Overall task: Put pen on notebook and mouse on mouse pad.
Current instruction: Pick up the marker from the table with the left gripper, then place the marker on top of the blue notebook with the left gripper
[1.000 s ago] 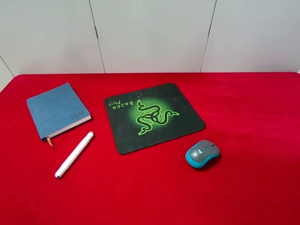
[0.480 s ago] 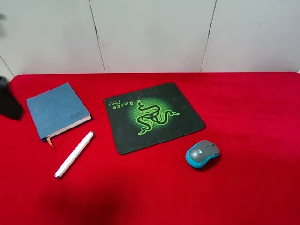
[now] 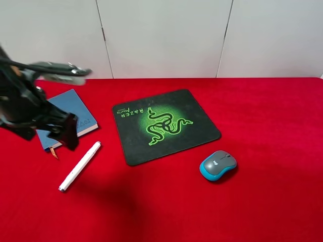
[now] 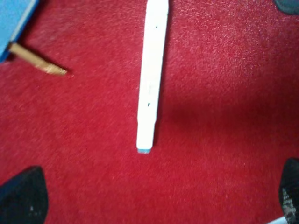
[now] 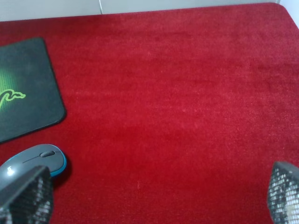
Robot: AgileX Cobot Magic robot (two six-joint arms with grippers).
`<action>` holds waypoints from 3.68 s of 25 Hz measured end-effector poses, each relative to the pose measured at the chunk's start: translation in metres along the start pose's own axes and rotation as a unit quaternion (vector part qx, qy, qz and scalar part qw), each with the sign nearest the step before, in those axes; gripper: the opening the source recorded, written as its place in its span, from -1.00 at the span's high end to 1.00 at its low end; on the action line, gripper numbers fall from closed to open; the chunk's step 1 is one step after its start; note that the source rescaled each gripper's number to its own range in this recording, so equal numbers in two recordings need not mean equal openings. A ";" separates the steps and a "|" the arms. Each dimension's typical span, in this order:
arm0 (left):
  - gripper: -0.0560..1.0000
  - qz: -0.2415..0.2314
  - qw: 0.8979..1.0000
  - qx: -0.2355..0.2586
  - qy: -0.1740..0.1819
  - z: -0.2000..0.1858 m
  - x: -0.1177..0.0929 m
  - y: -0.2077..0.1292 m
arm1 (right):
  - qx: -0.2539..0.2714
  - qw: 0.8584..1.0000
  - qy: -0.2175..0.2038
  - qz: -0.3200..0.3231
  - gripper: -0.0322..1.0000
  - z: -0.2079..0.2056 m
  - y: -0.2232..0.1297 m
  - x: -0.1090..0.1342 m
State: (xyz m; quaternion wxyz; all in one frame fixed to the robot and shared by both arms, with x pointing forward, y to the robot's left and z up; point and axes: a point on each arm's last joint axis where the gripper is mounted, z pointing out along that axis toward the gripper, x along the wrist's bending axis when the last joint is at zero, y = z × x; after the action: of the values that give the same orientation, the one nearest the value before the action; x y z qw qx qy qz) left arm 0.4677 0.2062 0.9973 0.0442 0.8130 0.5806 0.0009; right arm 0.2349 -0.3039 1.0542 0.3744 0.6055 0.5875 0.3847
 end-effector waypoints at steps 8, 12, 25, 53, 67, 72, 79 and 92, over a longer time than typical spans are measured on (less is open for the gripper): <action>-0.96 0.000 0.999 0.045 -0.004 0.050 -0.007 0.019 | 0.000 1.000 0.000 0.000 -1.00 0.000 0.000 0.000; -0.96 -0.001 0.998 0.062 -0.003 0.071 -0.007 0.024 | 0.000 1.000 0.000 0.000 -1.00 0.000 0.000 0.000; -0.95 0.020 0.997 0.076 -0.002 0.119 -0.005 0.034 | 0.000 1.000 0.000 0.000 -1.00 0.000 0.000 0.000; 0.89 0.020 0.997 0.073 -0.002 0.121 -0.005 0.035 | 0.000 1.000 0.000 0.000 -1.00 0.000 0.000 0.000; 0.89 0.023 0.998 0.059 -0.005 0.094 -0.006 0.034 | 0.000 1.000 0.000 0.000 -1.00 0.000 0.000 0.000; 0.89 0.026 0.999 0.042 -0.008 0.063 -0.008 0.028 | 0.000 1.000 0.000 0.000 -1.00 0.000 0.000 0.000; 0.89 0.021 0.999 0.040 -0.007 0.036 -0.002 0.022 | 0.000 1.000 0.000 0.000 -1.00 0.000 0.000 0.000; 0.89 -0.106 0.994 -0.005 0.007 0.014 0.079 0.059 | 0.000 1.000 0.000 0.000 -1.00 0.000 0.000 0.000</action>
State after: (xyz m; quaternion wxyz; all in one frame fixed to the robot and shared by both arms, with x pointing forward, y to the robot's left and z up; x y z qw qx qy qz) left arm 0.5495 0.2608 0.9834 0.0440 0.7468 0.6635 0.0043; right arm 0.2349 -0.3039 1.0542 0.3744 0.6055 0.5875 0.3847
